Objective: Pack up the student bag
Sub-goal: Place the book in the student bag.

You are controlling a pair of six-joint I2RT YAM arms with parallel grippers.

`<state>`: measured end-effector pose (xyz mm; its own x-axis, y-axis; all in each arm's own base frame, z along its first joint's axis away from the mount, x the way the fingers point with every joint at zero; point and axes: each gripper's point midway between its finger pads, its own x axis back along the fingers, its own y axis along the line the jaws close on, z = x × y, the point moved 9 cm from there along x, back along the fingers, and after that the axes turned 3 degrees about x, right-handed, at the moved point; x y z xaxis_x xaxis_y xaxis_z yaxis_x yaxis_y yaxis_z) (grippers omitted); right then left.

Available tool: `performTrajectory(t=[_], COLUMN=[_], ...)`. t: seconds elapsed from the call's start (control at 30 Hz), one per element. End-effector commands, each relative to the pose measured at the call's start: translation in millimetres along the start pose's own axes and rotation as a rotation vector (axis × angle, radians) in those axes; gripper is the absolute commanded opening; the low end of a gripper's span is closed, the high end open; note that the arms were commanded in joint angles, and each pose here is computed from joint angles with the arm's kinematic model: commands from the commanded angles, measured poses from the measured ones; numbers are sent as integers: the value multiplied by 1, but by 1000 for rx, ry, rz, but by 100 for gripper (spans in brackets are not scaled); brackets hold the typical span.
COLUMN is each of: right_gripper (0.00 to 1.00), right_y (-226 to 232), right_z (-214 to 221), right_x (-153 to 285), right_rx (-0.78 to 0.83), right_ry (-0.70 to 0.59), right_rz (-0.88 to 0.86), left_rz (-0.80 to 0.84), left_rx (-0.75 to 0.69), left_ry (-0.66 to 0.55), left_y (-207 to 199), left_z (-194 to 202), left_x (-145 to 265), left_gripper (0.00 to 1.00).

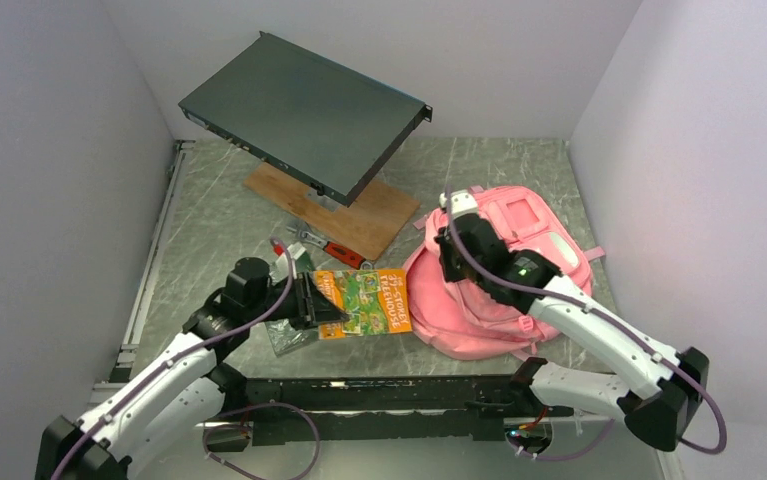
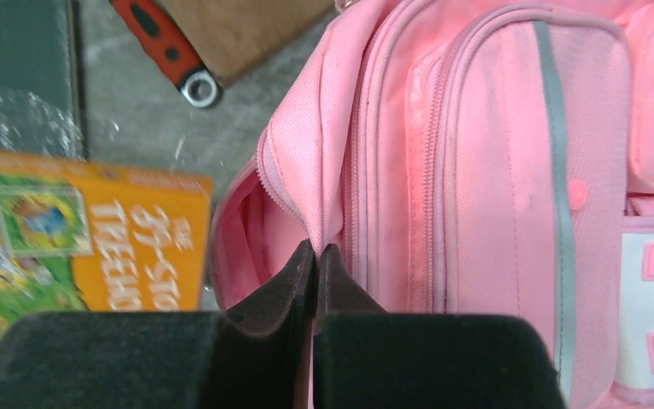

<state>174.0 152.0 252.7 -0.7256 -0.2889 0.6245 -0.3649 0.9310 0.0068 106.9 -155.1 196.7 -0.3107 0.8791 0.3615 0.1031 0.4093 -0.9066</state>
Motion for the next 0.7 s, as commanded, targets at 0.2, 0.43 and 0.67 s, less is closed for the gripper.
performTrajectory(t=[0.2,0.43,0.67], right_gripper=[0,0,0], right_y=[-14,-15,-11], right_z=[-57,-68,-77], right_x=[48,60,68], right_rx=[-117,-131,-142], right_ry=[-222,-264,-284], right_rz=[-214,-226,-274], left_rz=[253,337,350], left_rx=[-8,76,159], left_ry=[10,101,89], left_y=[-73,-96,-104], left_z=[-19,-29,-28], left_x=[-40,-100,-164], left_gripper=[0,0,0])
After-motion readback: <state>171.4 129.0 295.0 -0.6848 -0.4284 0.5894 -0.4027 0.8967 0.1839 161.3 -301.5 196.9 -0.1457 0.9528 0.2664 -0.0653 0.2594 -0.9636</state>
